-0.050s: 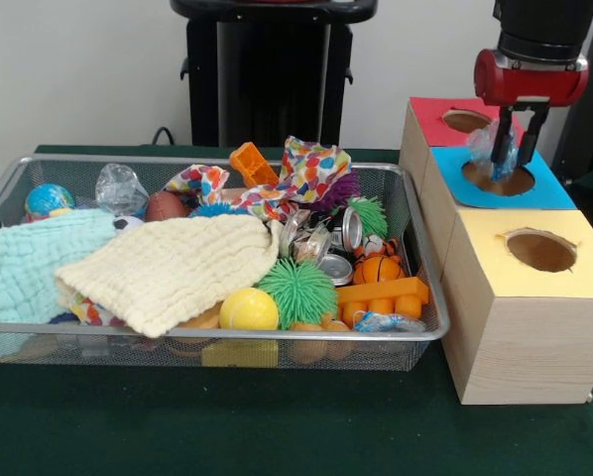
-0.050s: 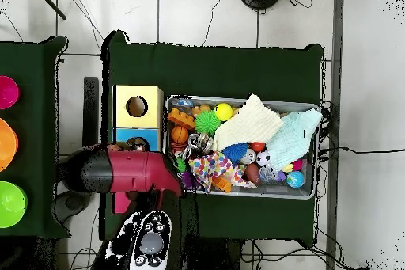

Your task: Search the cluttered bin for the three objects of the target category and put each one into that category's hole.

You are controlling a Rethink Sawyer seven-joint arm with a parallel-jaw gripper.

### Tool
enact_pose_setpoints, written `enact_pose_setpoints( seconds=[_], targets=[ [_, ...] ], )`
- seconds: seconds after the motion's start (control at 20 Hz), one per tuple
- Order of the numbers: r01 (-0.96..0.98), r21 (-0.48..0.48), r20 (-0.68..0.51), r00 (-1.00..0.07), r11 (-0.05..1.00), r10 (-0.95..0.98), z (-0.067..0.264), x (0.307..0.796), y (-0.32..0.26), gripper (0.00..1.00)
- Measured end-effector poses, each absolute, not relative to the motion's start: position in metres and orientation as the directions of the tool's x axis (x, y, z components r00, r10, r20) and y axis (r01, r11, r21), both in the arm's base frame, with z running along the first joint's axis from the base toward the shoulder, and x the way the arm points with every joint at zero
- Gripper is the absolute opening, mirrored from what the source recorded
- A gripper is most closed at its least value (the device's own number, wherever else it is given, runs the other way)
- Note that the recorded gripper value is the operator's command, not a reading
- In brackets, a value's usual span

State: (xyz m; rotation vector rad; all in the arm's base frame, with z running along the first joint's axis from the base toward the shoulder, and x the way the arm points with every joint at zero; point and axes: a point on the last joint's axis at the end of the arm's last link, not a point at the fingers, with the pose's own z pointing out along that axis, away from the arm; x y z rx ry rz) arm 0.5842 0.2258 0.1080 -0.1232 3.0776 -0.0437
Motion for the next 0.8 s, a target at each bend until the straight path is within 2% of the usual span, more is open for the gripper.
enact_pose_setpoints(
  seconds=[0.2,0.25,0.8],
  targets=[
    [-0.072,-0.03,-0.059,-0.996,0.997,-0.074,0.106,0.585,0.224,1.0],
    [-0.067,-0.03,-0.06,-0.996,0.997,-0.069,0.105,0.586,0.222,0.0],
    [-0.034,-0.024,-0.062,-0.997,0.999,-0.035,0.104,0.592,0.21,0.0]
  ],
)
